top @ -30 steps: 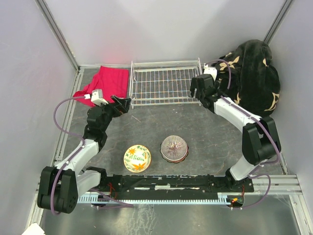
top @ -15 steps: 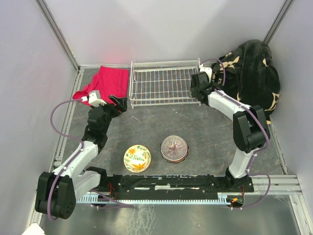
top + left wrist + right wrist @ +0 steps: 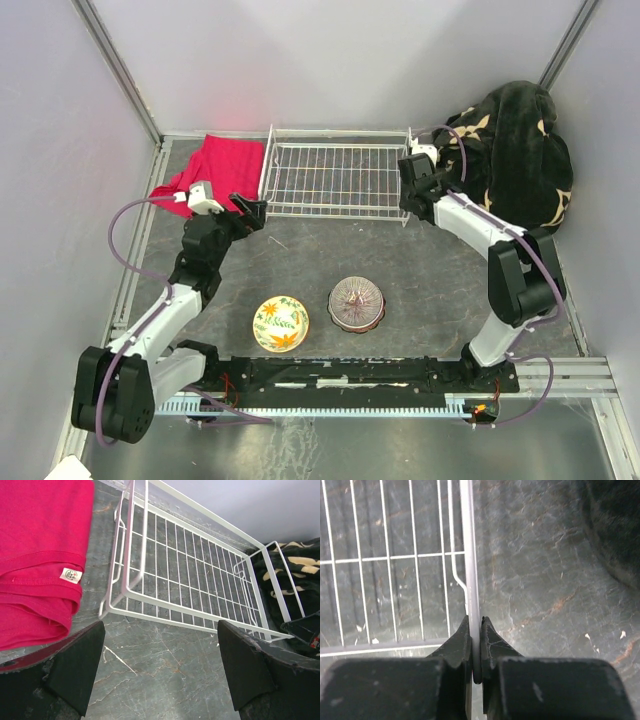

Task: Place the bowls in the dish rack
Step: Move the dish rack to the center of the board.

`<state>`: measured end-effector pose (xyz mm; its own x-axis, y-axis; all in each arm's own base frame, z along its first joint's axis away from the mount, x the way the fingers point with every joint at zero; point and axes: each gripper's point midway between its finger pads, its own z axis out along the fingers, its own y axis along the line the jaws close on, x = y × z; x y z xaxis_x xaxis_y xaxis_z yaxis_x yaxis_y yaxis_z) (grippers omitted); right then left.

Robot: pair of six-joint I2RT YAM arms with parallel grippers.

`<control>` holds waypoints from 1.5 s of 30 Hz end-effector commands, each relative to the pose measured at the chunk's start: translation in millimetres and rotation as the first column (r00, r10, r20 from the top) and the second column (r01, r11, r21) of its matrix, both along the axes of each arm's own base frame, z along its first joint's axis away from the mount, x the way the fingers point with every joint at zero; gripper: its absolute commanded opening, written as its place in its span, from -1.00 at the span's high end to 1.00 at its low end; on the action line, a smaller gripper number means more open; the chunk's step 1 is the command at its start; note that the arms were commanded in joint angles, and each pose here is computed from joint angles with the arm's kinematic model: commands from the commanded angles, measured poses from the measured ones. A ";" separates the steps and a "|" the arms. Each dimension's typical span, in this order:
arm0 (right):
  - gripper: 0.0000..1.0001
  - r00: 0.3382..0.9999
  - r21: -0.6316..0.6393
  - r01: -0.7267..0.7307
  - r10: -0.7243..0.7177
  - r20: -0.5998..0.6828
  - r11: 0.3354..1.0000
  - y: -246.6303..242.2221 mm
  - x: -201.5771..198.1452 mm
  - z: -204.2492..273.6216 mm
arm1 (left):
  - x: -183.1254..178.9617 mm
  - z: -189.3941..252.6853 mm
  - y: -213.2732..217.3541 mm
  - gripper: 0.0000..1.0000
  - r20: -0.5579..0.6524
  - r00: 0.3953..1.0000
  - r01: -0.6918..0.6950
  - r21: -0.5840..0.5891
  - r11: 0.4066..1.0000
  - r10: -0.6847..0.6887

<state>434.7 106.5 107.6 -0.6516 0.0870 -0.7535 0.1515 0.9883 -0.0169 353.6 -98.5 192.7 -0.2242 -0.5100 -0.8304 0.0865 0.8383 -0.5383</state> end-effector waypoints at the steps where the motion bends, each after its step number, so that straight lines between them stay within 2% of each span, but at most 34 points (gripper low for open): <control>1: 0.96 0.992 0.034 -0.073 0.076 -0.096 0.997 13.5 -37.8 -4.0 | 3.3 31.8 -1.3 -0.99 0.083 0.997 -0.005 0.054 0.999 0.000; 16: 0.97 0.965 0.029 -0.221 0.223 -0.137 0.975 14.1 -124.3 26.9 | 15.4 14.7 -0.9 -0.98 -0.005 0.999 -0.035 0.125 0.991 0.036; 24: 0.97 0.966 0.023 -0.222 0.223 -0.128 0.975 8.4 -141.6 23.6 | 18.7 1.2 -6.5 -0.99 -0.070 0.995 -0.050 0.209 0.977 0.066; 30: 0.62 0.966 0.020 -0.212 0.212 -0.151 0.977 7.7 -143.5 16.3 | 13.4 6.8 -8.4 -0.99 -0.061 0.995 -0.066 0.224 0.972 0.082; 33: 0.59 0.967 0.019 -0.206 0.206 -0.150 0.978 7.5 -142.4 15.0 | 11.4 8.7 -12.1 -0.99 -0.060 0.995 -0.060 0.234 0.970 0.076; 39: 0.07 0.967 0.020 -0.199 0.200 -0.155 0.980 6.8 -144.0 13.1 | 8.4 15.5 -18.6 -0.99 -0.053 0.997 -0.046 0.243 0.969 0.061; 45: -0.36 0.982 0.051 -0.183 0.185 -0.045 0.982 1.9 -148.4 39.8 | -14.8 60.9 -30.5 -0.99 0.051 0.998 -0.057 0.256 0.965 0.045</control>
<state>283.5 107.3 117.6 -0.7745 -0.0537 -0.6303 -0.0475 0.9985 -0.0267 345.8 -126.3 186.6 -0.3189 -0.2948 -0.9008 0.0152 0.9487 -0.3158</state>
